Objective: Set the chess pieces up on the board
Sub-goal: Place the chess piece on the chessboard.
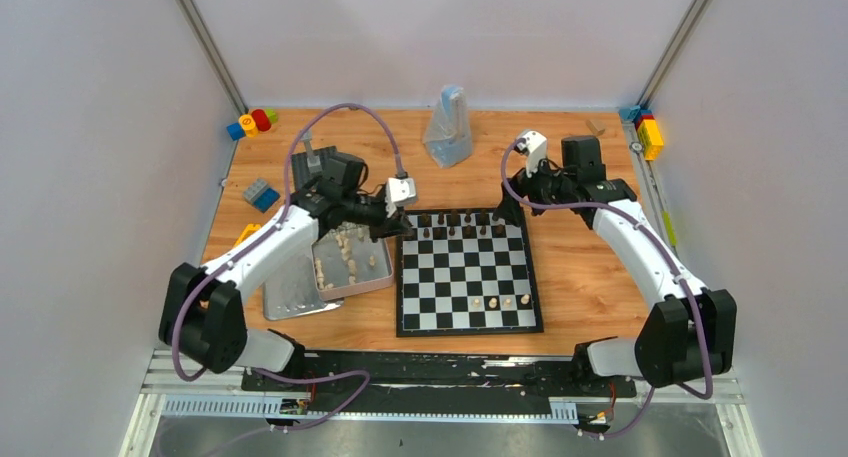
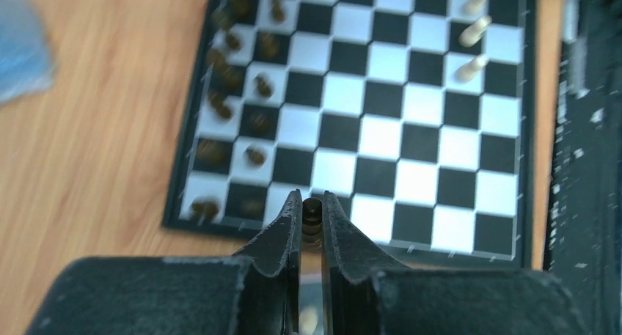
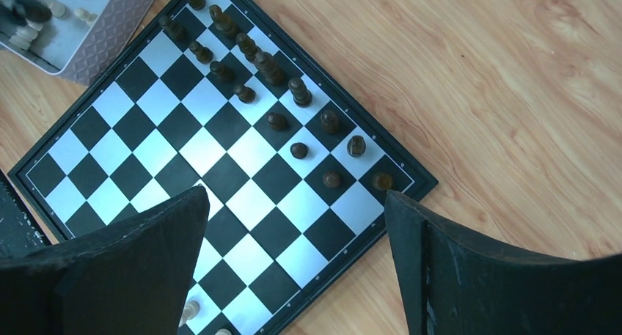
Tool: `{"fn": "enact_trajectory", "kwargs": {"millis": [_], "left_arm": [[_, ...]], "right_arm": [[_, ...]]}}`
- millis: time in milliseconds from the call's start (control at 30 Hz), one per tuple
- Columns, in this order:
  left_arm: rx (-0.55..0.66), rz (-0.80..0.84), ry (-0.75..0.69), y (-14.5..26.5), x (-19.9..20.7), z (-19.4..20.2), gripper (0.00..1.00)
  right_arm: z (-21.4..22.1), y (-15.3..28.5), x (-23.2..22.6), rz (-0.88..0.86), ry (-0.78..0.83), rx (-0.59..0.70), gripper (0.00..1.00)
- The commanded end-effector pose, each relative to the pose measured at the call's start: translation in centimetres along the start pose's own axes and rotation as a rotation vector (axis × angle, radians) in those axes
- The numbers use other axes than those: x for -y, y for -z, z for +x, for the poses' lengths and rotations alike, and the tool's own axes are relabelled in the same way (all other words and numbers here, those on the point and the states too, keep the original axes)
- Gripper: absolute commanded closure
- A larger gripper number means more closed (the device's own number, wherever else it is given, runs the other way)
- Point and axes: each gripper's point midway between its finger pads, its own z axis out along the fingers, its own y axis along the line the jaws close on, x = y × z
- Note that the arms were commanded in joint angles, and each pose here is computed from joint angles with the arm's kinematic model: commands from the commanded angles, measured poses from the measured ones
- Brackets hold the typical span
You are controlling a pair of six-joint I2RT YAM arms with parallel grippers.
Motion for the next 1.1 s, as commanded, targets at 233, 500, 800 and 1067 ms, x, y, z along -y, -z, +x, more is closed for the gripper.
{"fn": "enact_trajectory", "kwargs": {"millis": [233, 500, 800, 1067], "left_arm": [[0.274, 0.369, -0.044, -10.3, 6.7, -4.6, 0.98], [0.340, 0.404, -0.056, -14.7, 7.4, -1.9, 0.99], [0.337, 0.397, -0.063, -15.9, 7.4, 0.1, 0.93], [0.326, 0.386, -0.079, -16.1, 7.5, 1.0, 0.83]], "right_arm": [[1.3, 2.9, 1.7, 0.067, -0.075, 0.041, 0.09], [1.8, 2.8, 2.1, 0.056, -0.106, 0.040, 0.09], [2.2, 2.5, 1.9, 0.036, -0.112, 0.031, 0.09], [2.5, 2.3, 1.8, 0.022, -0.119, 0.022, 0.09]]}}
